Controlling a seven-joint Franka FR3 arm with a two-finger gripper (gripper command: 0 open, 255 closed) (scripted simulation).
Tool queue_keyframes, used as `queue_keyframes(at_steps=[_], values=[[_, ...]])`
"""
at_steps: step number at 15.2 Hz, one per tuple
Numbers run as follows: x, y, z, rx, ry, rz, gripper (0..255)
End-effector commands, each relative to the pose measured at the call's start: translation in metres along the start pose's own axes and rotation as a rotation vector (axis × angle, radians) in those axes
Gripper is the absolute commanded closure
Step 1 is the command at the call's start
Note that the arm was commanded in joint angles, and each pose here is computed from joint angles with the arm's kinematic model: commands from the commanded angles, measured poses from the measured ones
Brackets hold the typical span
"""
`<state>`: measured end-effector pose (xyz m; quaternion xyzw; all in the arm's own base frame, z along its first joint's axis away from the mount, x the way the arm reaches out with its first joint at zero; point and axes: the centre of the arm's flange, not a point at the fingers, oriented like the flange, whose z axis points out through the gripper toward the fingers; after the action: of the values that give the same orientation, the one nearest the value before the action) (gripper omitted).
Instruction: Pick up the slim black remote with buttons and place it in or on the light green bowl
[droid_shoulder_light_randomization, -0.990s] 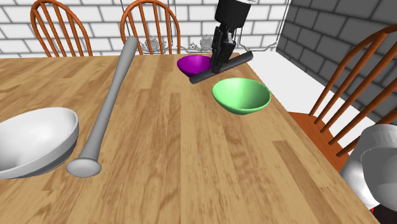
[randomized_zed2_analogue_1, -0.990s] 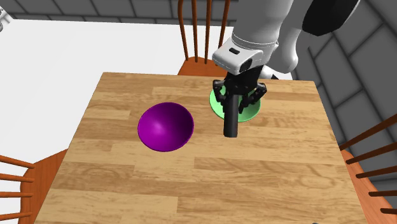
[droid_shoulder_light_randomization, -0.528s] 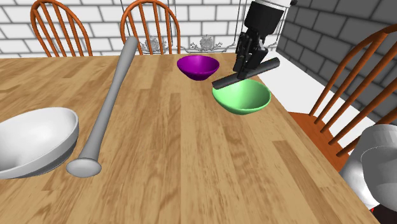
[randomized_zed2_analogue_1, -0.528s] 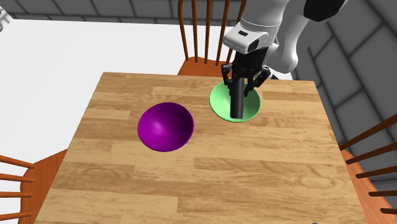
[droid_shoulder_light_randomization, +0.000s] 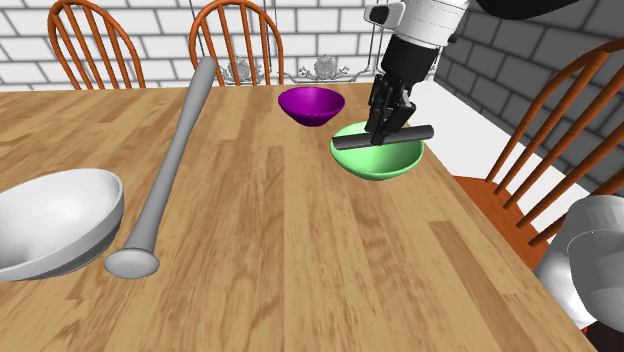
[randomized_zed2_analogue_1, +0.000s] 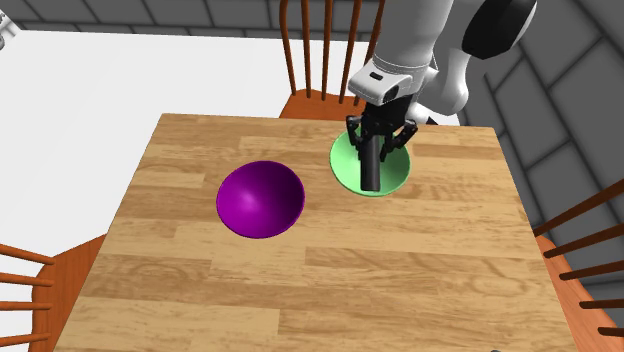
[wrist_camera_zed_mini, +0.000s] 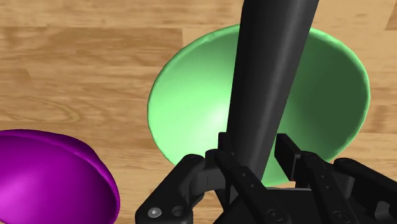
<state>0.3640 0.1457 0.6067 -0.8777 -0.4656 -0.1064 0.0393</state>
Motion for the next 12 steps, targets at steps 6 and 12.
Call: queue_keyframes(at_steps=[6, 12], values=[[-0.0016, -0.0004, 0.0096, 0.000, 0.000, 0.000, 255], [-0.0021, 0.0000, 0.0102, 0.000, 0.000, 0.000, 0]])
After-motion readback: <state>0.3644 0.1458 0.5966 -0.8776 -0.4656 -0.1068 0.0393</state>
